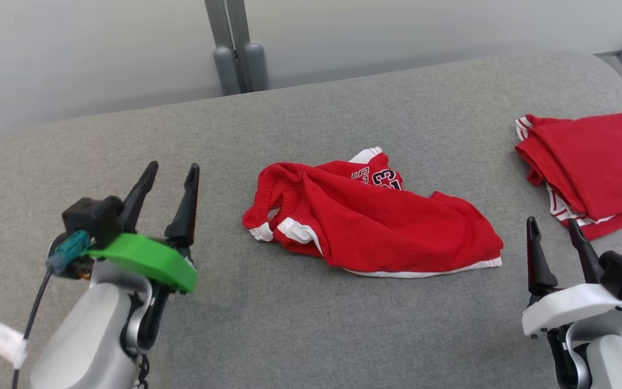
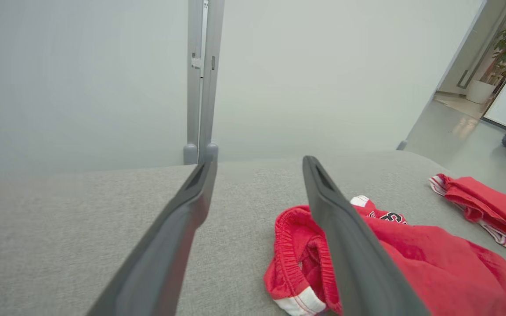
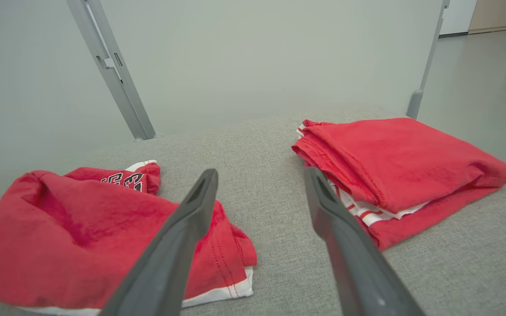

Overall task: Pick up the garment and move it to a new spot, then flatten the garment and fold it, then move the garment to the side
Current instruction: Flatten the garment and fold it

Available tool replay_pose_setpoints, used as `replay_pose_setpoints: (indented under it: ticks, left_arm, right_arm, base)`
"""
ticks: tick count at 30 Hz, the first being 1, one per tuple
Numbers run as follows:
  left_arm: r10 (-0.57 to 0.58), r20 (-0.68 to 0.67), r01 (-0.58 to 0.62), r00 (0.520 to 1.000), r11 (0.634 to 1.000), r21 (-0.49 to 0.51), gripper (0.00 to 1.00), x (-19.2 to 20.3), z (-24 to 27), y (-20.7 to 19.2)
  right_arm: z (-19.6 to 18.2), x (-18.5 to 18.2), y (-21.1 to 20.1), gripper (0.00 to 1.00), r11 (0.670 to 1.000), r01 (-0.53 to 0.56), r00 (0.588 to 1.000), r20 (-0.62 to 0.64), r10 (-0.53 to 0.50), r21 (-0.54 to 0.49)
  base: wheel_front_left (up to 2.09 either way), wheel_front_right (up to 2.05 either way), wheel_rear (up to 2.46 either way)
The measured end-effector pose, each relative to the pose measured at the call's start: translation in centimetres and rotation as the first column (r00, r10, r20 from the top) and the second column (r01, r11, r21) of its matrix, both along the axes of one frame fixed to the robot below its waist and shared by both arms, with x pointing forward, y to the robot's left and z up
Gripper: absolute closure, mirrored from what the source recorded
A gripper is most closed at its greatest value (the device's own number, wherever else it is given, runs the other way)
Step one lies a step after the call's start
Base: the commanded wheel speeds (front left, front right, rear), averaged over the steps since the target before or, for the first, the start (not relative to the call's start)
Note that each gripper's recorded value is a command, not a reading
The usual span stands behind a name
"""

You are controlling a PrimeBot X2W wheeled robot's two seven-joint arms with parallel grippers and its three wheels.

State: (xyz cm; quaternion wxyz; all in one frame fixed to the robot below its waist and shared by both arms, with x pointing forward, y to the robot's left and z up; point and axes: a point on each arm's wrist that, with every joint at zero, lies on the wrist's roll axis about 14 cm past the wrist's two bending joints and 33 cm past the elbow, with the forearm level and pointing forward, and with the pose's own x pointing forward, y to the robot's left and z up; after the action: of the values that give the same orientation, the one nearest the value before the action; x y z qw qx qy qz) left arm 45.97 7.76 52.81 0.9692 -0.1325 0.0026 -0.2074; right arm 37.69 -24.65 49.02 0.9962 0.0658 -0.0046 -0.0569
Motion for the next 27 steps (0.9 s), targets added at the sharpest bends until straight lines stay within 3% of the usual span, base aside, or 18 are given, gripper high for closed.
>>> replay_pose_setpoints:
  ticks: [6, 11, 18, 27]
  left_arm:
    - [0.143, 0.043, -0.144, 0.989, 0.990, 0.006, 0.00, -3.9, 0.4, 4.7]
    - [0.186, 0.057, -0.187, 0.981, 0.982, 0.004, 0.00, -5.7, 0.5, 5.0]
    - [0.330, 0.181, -0.334, 0.927, 0.942, -0.006, 0.00, -7.6, 3.7, 8.2]
    - [0.407, 0.141, -0.414, 0.903, 0.910, 0.020, 0.00, -9.8, 1.4, 10.2]
  right_arm:
    - [-0.7, -0.3, 1.1, 0.00, 1.000, -0.023, 1.000, -0.016, 0.023, 0.015]
    - [-0.8, -0.1, 1.7, 0.00, 0.999, -0.037, 0.999, -0.020, 0.037, 0.023]
    - [1.1, 0.1, 3.4, 0.00, 0.995, -0.095, 0.994, 0.057, 0.094, 0.009]
    - [2.9, -0.6, 4.3, 0.00, 0.993, -0.119, 0.985, 0.127, 0.117, 0.004]
  base:
    - [0.00, 0.00, 0.00]
    - [0.00, 0.00, 0.00]
    - [0.00, 0.00, 0.00]
    - [0.00, 0.00, 0.00]
